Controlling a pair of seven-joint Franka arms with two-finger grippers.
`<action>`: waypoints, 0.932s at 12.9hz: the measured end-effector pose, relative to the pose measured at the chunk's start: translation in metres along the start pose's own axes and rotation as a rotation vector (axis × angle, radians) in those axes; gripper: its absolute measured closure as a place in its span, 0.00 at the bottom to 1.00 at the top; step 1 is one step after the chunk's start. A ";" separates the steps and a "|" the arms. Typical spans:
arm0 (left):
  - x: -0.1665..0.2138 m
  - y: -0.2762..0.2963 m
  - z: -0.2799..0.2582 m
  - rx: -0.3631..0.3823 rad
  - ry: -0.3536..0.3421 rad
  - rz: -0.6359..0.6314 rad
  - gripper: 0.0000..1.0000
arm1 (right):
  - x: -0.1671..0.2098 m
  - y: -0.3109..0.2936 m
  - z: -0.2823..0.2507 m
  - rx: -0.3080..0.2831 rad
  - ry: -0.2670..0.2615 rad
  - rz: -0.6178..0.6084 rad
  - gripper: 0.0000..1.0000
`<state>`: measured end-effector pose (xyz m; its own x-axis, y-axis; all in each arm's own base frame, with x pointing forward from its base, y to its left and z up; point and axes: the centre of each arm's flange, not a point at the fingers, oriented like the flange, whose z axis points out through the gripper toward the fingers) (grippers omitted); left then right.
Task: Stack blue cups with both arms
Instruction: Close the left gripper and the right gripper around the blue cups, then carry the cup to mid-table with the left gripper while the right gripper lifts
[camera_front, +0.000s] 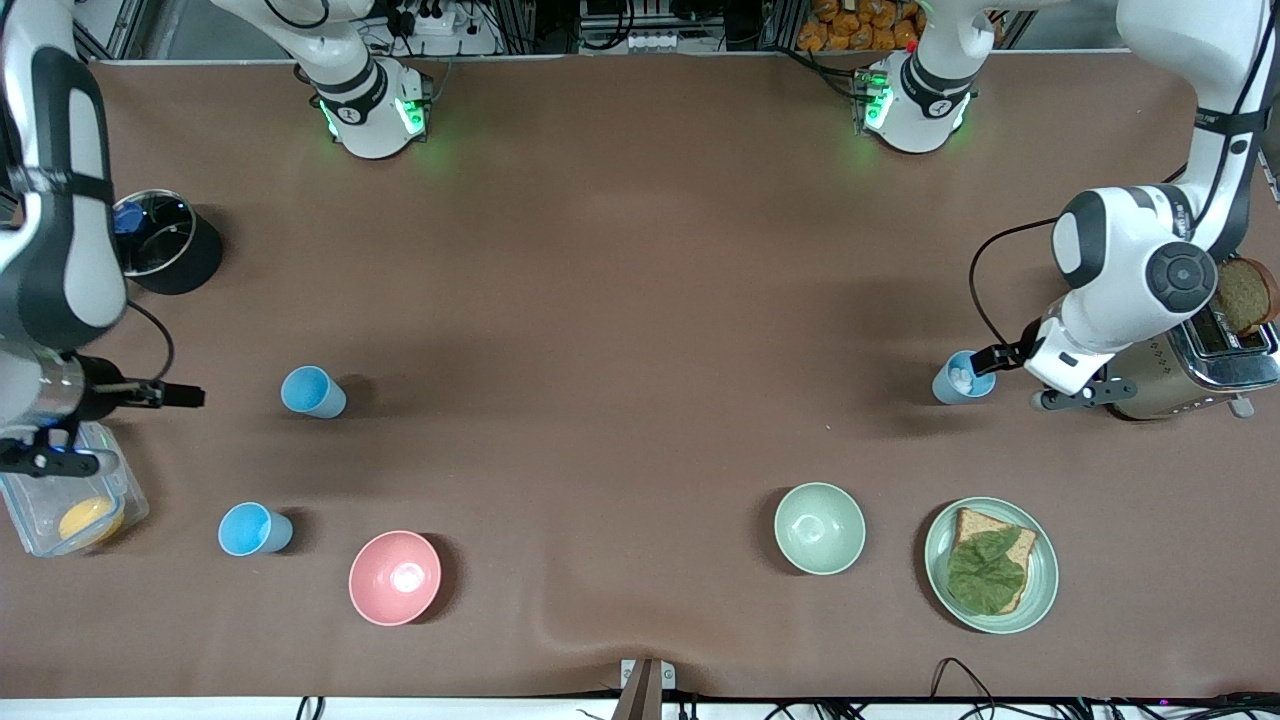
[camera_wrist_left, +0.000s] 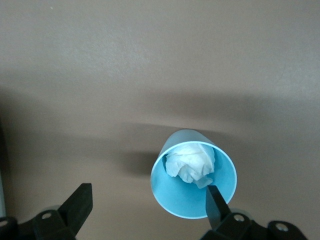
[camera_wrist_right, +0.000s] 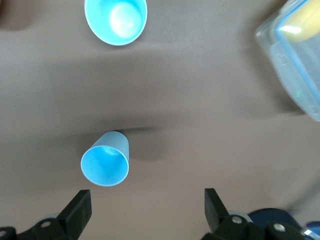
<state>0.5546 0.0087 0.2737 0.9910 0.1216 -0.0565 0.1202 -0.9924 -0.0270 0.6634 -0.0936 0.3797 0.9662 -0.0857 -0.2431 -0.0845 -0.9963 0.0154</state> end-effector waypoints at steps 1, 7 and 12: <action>0.000 0.001 0.005 0.001 -0.005 0.002 0.05 | 0.007 0.000 0.023 0.028 -0.031 0.007 0.00; 0.002 0.002 0.043 0.006 -0.018 0.003 0.46 | 0.023 -0.010 0.140 0.086 -0.189 0.011 0.00; 0.004 0.013 0.045 0.001 -0.009 0.023 0.96 | 0.016 -0.017 0.184 0.087 -0.167 0.010 0.00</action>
<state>0.5573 -0.0031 0.2280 0.9928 0.0992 -0.0665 0.0975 -0.9949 -0.0271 0.6353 -0.0769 0.1975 0.9121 -0.0862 -0.4009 -0.1215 -0.9905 -0.0635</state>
